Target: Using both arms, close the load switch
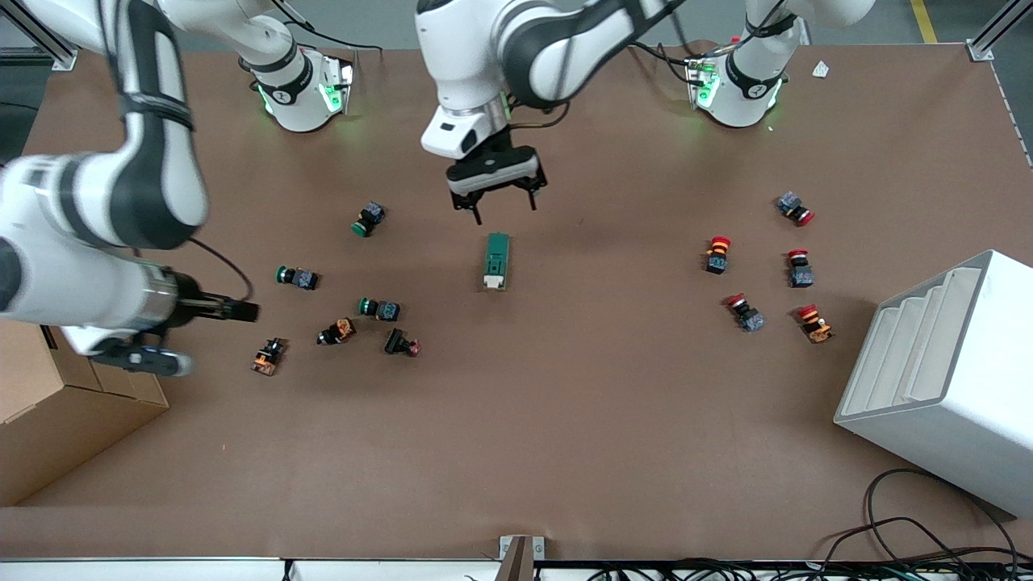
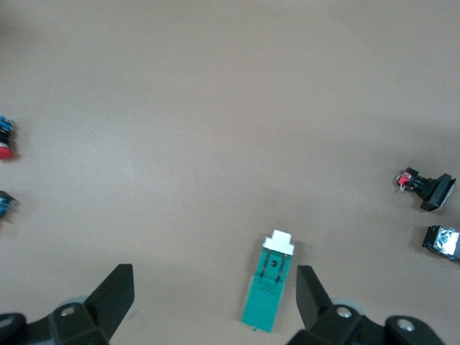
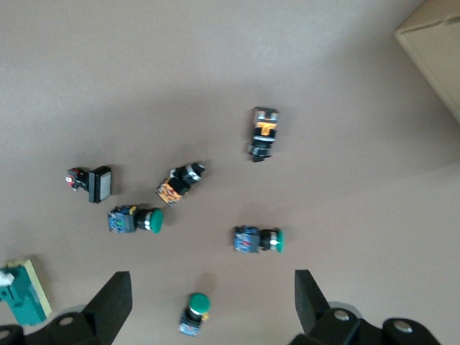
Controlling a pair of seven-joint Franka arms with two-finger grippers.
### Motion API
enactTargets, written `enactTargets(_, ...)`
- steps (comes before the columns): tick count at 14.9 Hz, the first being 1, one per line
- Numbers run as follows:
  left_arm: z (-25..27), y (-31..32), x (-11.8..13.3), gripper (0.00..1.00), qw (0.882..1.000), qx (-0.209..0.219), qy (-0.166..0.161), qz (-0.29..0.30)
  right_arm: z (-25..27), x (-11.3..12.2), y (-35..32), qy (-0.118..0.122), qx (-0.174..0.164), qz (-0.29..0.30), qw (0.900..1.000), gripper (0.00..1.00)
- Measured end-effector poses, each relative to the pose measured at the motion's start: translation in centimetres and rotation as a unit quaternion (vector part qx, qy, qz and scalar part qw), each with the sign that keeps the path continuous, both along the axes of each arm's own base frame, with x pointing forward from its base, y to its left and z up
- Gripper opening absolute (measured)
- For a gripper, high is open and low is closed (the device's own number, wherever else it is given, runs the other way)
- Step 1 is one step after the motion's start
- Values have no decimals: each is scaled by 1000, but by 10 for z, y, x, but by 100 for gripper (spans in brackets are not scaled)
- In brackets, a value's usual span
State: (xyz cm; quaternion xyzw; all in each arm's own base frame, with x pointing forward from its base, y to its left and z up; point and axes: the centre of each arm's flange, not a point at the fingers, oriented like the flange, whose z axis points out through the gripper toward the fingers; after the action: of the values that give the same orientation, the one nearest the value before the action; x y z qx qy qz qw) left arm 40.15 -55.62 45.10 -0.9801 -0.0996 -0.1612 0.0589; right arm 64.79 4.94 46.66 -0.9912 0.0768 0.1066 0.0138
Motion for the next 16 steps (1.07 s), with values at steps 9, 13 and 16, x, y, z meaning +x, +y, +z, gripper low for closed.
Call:
enactTargets(9, 92, 168, 123, 100, 993, -9, 118, 12, 74, -12, -47, -18, -21, 77, 997, 100)
enactTargets(13, 117, 250, 165, 100, 991, -23, 134, -15, 96, -27, -55, -18, -5, 78, 997, 100)
enactTargets(16, 141, 303, 178, 100, 990, -32, 136, -36, 102, -35, -60, -17, -3, 78, 997, 100)
